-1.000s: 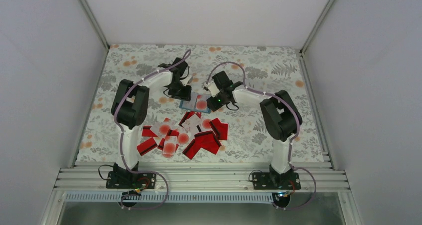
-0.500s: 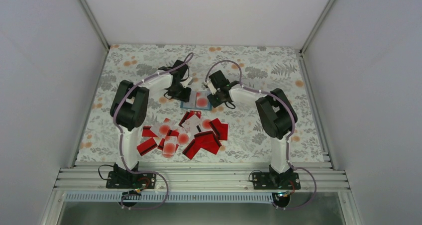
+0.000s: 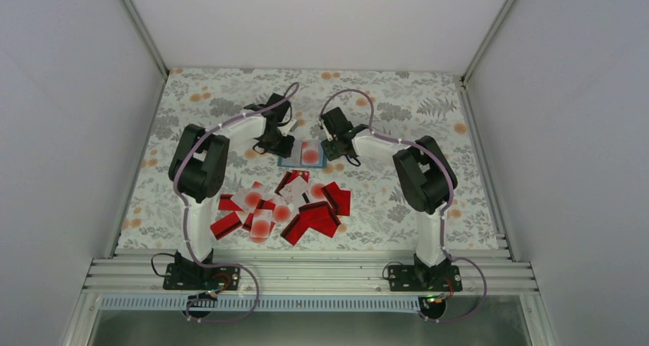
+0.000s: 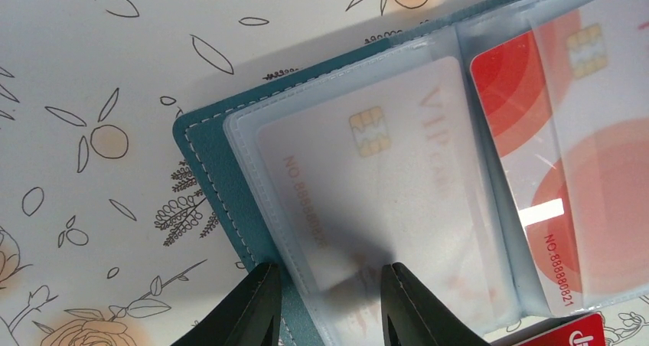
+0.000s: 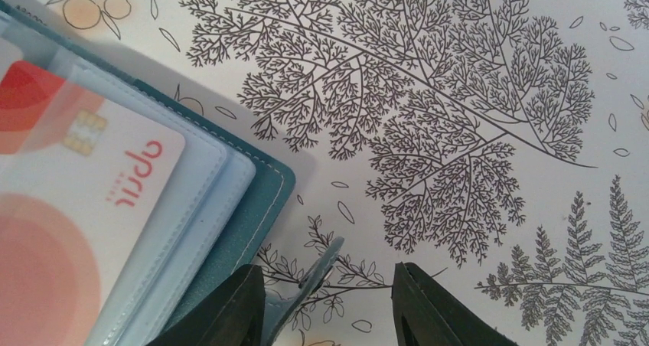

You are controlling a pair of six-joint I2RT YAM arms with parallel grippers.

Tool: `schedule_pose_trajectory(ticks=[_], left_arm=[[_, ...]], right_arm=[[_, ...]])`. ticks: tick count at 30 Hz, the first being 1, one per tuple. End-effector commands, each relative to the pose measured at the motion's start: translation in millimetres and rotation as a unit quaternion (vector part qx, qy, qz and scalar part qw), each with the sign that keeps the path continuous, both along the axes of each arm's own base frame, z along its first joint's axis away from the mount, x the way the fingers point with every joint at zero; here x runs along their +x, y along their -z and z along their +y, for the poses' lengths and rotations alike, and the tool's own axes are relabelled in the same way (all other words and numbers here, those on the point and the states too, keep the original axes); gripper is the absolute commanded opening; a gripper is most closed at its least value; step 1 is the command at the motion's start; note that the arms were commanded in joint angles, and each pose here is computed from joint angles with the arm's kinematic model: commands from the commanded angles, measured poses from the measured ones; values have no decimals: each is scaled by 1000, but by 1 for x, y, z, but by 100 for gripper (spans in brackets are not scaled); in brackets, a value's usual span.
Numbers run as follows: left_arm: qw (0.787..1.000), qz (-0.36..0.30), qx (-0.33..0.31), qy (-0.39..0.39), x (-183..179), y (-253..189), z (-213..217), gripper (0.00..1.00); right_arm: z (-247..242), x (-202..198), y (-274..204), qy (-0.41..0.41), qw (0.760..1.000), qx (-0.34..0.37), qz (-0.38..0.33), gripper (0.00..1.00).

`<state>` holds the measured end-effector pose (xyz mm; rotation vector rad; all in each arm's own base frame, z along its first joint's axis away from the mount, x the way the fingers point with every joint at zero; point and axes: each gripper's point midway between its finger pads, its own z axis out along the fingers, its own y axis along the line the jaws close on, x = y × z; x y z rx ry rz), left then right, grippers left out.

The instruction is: Put the credit cards into the card holder

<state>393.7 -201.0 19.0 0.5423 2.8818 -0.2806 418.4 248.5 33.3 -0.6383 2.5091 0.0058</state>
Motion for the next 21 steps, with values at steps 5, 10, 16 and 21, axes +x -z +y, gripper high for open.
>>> schedule_pose_trajectory(ticks=[5, 10, 16, 21], left_arm=[[998, 65, 4, -20, -26, 15, 5, 37], [998, 34, -34, -43, -9, -29, -3, 48], [995, 10, -39, -86, 1, -56, 23, 55], [992, 19, -62, -109, -4, -46, 44, 54]], right_arm=[[4, -2, -7, 31, 996, 82, 30, 30], [-2, -12, -5, 41, 994, 93, 43, 23], [-6, -17, 6, 52, 992, 95, 57, 18], [-8, -14, 15, 61, 992, 93, 67, 14]])
